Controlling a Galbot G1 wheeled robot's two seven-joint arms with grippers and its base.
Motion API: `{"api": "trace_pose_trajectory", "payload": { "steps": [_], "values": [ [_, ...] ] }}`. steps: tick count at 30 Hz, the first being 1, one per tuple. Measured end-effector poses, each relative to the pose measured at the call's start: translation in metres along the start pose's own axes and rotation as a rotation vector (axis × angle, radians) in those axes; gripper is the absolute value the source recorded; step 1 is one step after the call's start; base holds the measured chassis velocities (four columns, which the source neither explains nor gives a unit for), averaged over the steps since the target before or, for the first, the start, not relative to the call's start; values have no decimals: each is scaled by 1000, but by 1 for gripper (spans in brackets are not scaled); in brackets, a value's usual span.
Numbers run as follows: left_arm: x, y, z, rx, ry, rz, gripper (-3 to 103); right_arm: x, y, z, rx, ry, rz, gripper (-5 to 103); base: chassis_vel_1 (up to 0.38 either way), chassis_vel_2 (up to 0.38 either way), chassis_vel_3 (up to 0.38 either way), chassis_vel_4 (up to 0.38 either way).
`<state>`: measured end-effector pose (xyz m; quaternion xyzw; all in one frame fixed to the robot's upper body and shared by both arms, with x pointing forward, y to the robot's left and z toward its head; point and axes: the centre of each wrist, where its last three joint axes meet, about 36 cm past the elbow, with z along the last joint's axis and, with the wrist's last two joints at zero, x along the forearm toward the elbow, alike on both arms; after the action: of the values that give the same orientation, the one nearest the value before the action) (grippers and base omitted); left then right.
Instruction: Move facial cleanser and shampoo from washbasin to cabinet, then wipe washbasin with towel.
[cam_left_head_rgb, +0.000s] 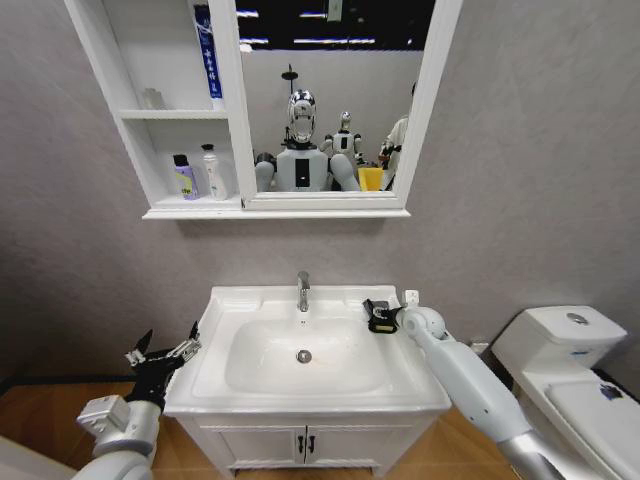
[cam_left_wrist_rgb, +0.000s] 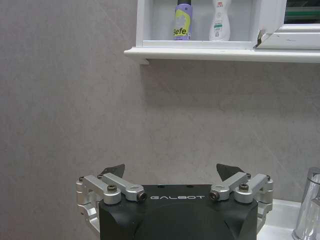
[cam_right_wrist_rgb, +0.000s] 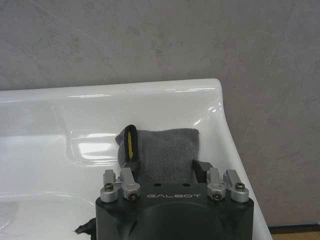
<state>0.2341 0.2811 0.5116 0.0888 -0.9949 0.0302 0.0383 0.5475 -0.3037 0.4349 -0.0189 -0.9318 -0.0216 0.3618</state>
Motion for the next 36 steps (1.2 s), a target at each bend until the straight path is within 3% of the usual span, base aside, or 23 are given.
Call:
{"api": "trace_pose_trajectory", "payload": {
  "steps": [2,8,14,18,23,25,31,36],
  "values": [
    [0,0,0,0,0,0,100,-1,1,3,0,4,0,51,0,0,0,0],
    [0,0,0,0,0,0,100,0,3,10,-3,12,-4,48,0,0,0,0],
    [0,0,0,0,0,0,100,0,0,16,-9,19,-4,54,0,0,0,0],
    [0,0,0,0,0,0,100,0,-1,20,-12,24,-4,66,0,0,0,0],
    [0,0,0,0,0,0,100,0,-2,23,-8,27,-7,47,0,0,0,0],
    [0,0,0,0,0,0,100,0,-3,23,-7,27,-7,47,0,0,0,0],
    [0,0,0,0,0,0,100,1,-3,25,-5,28,-6,19,0,0,0,0],
    [0,0,0,0,0,0,100,10,-1,27,0,16,-11,4,0,0,0,0]
  ]
}}
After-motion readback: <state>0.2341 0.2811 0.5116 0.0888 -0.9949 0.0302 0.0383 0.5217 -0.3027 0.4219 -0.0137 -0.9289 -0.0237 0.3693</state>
